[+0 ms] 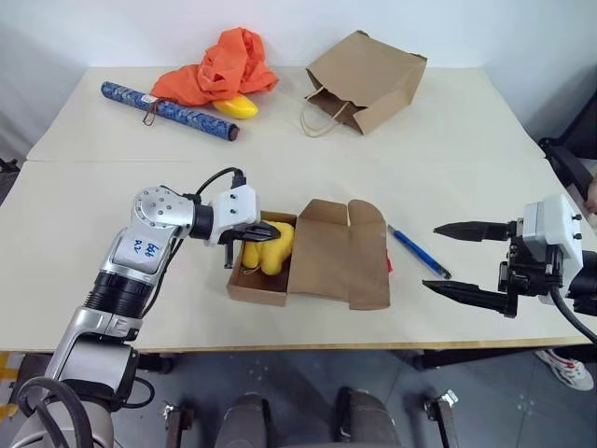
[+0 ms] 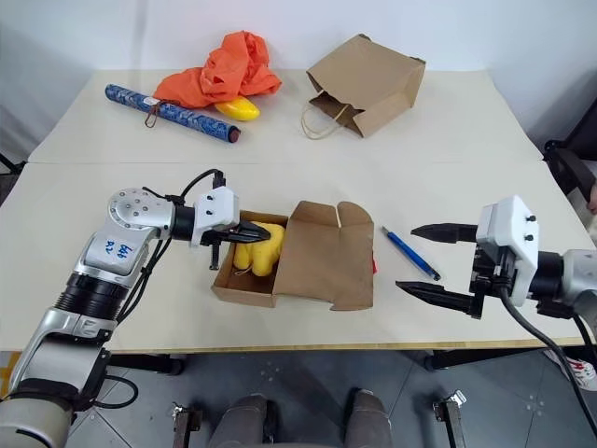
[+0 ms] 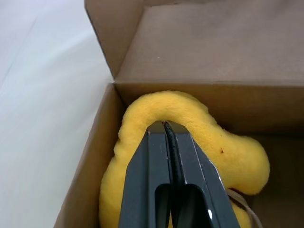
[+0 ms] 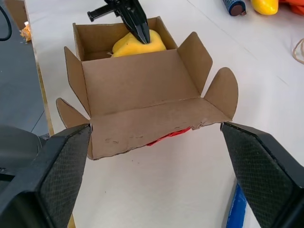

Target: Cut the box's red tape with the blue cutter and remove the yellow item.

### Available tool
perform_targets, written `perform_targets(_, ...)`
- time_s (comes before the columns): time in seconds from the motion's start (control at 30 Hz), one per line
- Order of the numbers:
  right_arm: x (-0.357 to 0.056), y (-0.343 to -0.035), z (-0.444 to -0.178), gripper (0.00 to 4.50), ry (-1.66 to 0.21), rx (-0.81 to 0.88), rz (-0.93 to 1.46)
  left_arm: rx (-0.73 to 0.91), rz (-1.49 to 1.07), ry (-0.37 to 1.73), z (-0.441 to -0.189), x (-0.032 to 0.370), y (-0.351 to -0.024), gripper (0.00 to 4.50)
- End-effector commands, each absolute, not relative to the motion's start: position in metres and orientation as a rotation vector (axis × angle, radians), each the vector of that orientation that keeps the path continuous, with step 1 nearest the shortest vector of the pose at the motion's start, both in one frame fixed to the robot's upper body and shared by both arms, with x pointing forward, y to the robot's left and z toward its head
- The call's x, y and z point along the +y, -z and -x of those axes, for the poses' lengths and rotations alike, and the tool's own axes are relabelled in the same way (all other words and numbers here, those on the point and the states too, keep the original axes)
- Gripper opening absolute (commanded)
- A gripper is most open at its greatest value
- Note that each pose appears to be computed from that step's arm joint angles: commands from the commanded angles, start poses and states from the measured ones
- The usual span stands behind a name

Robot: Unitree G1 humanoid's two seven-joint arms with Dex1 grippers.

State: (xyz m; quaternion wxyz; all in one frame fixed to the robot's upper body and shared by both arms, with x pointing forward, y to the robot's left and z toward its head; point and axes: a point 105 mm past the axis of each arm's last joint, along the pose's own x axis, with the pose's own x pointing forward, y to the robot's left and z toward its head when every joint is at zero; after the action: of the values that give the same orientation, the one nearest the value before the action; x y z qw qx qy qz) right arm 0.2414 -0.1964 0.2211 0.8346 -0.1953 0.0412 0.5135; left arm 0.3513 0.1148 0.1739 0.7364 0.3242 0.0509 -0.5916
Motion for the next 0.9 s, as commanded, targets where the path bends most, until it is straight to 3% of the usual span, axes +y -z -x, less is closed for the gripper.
perform_targets(0.03,-0.197,-0.227,-0.241,4.50,-1.070,0.078,0.449,0.160,-0.684,1.328,-0.349,0.117,-0.174,1.21)
perform_targets(0.4,-0.197,-0.227,-0.243,4.50,-1.055,0.081,0.448,0.175,-0.756,1.267,-0.356,0.122,-0.174,4.48)
perform_targets(0.63,-0.197,-0.226,-0.244,4.50,-1.048,0.087,0.451,0.224,-0.786,1.299,-0.355,0.111,-0.150,4.48)
perform_targets(0.77,-0.197,-0.226,-0.244,4.50,-1.046,0.090,0.453,0.238,-0.789,1.311,-0.354,0.112,-0.144,3.66)
perform_targets(0.9,-0.198,-0.225,-0.243,4.50,-1.046,0.093,0.454,0.211,-0.763,1.300,-0.356,0.112,-0.150,2.55)
